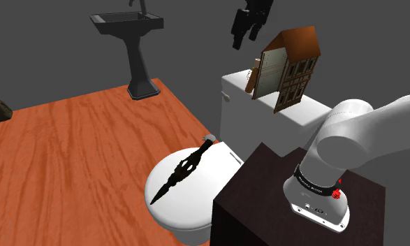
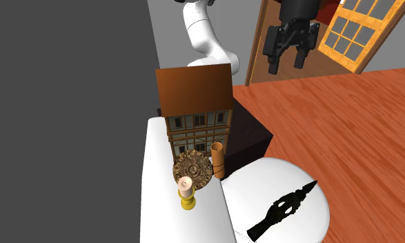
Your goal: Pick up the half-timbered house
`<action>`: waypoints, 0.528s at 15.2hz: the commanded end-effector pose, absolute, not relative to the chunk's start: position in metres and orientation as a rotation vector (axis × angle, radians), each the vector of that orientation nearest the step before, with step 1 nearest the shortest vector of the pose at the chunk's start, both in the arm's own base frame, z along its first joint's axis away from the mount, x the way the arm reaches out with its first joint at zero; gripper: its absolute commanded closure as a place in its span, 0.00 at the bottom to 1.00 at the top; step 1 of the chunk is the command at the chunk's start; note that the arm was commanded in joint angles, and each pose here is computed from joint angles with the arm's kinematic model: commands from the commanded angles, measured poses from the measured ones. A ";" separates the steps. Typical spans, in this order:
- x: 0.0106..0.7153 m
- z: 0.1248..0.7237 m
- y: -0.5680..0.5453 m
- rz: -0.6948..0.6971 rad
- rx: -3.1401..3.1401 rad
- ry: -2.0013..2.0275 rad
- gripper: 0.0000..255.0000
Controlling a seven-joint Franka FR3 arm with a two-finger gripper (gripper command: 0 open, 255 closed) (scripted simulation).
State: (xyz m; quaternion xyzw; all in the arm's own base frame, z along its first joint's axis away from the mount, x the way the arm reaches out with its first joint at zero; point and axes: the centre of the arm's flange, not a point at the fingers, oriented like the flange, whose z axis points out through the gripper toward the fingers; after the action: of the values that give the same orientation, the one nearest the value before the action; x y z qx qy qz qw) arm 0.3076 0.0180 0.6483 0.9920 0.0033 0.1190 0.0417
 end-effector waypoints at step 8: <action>0.353 0.583 0.020 -0.358 2.436 0.440 0.00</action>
State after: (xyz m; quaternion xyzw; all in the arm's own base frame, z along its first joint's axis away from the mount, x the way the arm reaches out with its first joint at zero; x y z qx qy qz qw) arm 0.3459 0.0242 0.5920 0.9462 0.1438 -0.0964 0.2735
